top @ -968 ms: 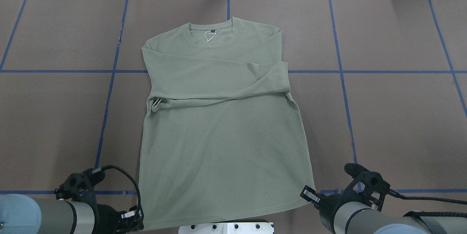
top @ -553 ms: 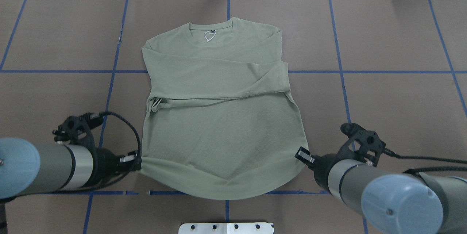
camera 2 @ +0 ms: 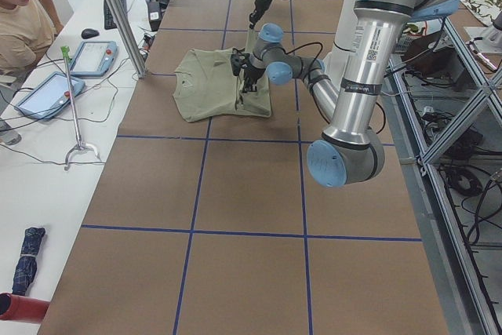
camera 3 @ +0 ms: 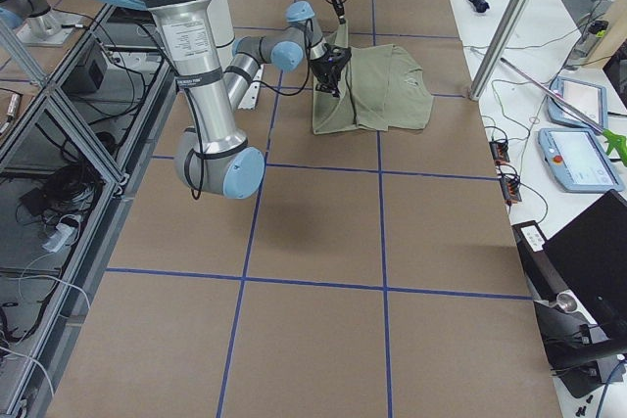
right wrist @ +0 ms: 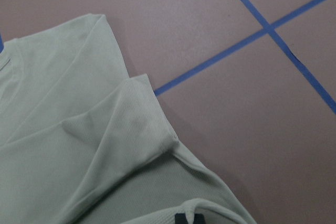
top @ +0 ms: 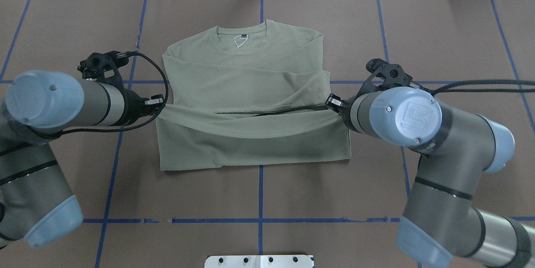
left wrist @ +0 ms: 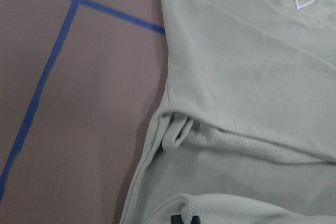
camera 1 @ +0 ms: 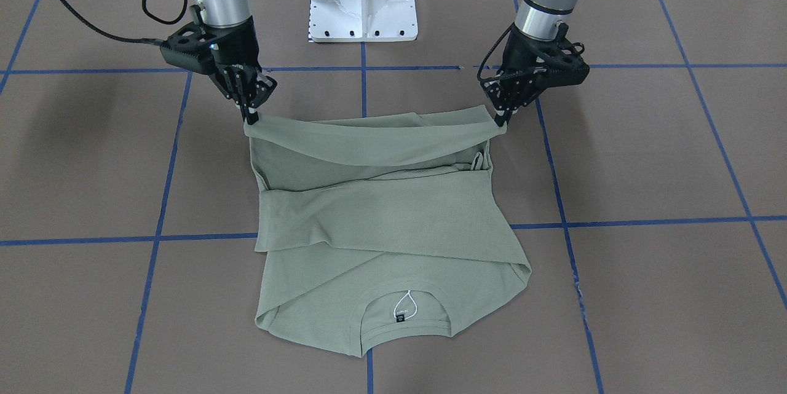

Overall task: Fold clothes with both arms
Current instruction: 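Lay the hem near the collar and release with both grippers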

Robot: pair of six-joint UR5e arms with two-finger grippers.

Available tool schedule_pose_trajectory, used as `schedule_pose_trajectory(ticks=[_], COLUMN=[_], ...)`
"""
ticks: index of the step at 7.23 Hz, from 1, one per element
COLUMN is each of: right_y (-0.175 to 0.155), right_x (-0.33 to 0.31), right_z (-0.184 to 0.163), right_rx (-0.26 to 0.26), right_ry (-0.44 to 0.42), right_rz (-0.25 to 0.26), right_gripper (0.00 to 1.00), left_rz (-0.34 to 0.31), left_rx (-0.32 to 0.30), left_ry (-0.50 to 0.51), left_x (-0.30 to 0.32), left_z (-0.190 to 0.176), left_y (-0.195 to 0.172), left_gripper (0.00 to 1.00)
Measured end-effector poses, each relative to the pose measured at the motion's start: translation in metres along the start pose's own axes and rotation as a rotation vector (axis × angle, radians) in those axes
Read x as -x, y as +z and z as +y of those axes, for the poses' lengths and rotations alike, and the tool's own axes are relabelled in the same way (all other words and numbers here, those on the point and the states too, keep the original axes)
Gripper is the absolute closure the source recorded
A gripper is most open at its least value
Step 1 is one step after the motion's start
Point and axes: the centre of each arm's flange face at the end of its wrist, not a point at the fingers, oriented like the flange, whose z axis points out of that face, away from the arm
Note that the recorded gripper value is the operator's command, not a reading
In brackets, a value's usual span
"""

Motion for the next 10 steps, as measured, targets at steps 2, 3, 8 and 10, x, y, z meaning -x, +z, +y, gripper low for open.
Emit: schedule_pose_trajectory(ticks=[2, 3, 8, 10], right_y=[0.029, 0.046, 0.148, 0.170], right_x=[0.027, 0.039, 0.090, 0.094], right_z=[-0.077, -0.108, -0.157, -0.161], right_rx=[-0.009, -0.010, -0.020, -0.022], right_ry=[-0.012, -0.008, 0.000, -0.005], right_rz=[0.044, 0.041, 0.032, 0.038], right_gripper=[1.00, 1.00, 1.00, 1.00], left_rz=[-0.022, -0.028, -0.008, 0.008], left_rx=[-0.069, -0.096, -0.184, -0.216], left_ry=[0.030, 0.045, 0.070, 0.066], left_x=[-0.002, 0.000, 0.010, 0.017], left_z=[-0.054, -0.075, -0.133, -0.145], left_y=[0.006, 0.002, 0.107, 0.125], left_gripper=[1.00, 1.00, 1.00, 1.00])
